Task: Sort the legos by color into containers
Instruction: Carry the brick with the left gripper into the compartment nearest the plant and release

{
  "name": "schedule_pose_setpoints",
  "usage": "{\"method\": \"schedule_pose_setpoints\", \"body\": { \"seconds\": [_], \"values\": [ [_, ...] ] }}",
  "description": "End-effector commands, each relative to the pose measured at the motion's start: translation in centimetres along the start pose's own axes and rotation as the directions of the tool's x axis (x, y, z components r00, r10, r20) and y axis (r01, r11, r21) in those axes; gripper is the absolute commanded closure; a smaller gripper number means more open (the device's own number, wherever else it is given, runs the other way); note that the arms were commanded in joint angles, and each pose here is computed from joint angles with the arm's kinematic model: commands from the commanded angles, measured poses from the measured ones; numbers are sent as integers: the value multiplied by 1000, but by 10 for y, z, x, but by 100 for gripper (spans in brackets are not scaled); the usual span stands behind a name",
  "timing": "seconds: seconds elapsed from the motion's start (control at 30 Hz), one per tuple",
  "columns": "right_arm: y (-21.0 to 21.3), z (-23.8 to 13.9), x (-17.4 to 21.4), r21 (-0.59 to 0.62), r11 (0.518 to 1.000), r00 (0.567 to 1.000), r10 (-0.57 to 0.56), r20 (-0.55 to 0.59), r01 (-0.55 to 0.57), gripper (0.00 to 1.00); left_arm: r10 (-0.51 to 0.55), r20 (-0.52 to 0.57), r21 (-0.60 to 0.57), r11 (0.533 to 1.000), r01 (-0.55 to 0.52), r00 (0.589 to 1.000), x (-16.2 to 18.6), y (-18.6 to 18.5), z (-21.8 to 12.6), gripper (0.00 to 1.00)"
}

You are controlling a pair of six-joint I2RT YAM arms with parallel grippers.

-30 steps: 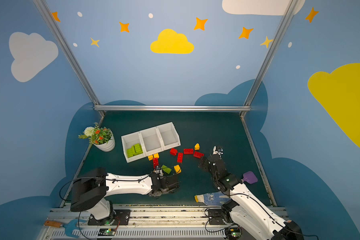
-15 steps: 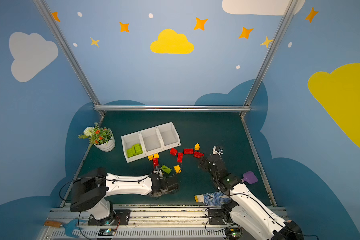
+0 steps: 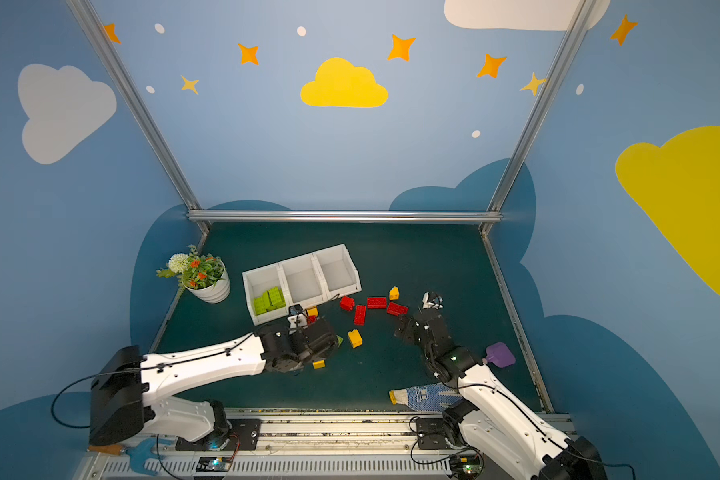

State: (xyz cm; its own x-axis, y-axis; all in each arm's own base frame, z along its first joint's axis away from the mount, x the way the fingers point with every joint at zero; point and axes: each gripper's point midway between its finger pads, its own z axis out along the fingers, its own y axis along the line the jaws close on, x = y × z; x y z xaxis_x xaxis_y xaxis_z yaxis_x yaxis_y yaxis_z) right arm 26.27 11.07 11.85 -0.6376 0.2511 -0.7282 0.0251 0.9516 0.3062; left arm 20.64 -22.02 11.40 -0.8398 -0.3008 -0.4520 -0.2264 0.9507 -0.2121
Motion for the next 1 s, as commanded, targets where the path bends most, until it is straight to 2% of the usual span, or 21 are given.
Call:
{"method": "schedule_pose_setpoints", "body": {
  "seconds": [0.0,0.23,0.47,0.77,0.97],
  "values": [
    [6,2,-2,-23,1000,1000,0,-3,0,7,49,56,-34,998,-47,997,-31,18,-12,50],
    [13,4,2,-61,998,1000,-5,-30,4,7,-47,84,-47,998,51,995,-88,51,-17,50],
    [24,6,6,-117,993,998,-16,-54,10,7,-137,106,-111,983,149,985,-137,82,-4,50],
    [30,6,8,-150,988,997,-42,-63,32,7,-237,67,-157,957,245,969,-178,105,29,50],
    [33,8,10,-169,984,996,-62,-67,50,7,-253,26,-182,950,253,967,-200,106,47,49]
  ]
}}
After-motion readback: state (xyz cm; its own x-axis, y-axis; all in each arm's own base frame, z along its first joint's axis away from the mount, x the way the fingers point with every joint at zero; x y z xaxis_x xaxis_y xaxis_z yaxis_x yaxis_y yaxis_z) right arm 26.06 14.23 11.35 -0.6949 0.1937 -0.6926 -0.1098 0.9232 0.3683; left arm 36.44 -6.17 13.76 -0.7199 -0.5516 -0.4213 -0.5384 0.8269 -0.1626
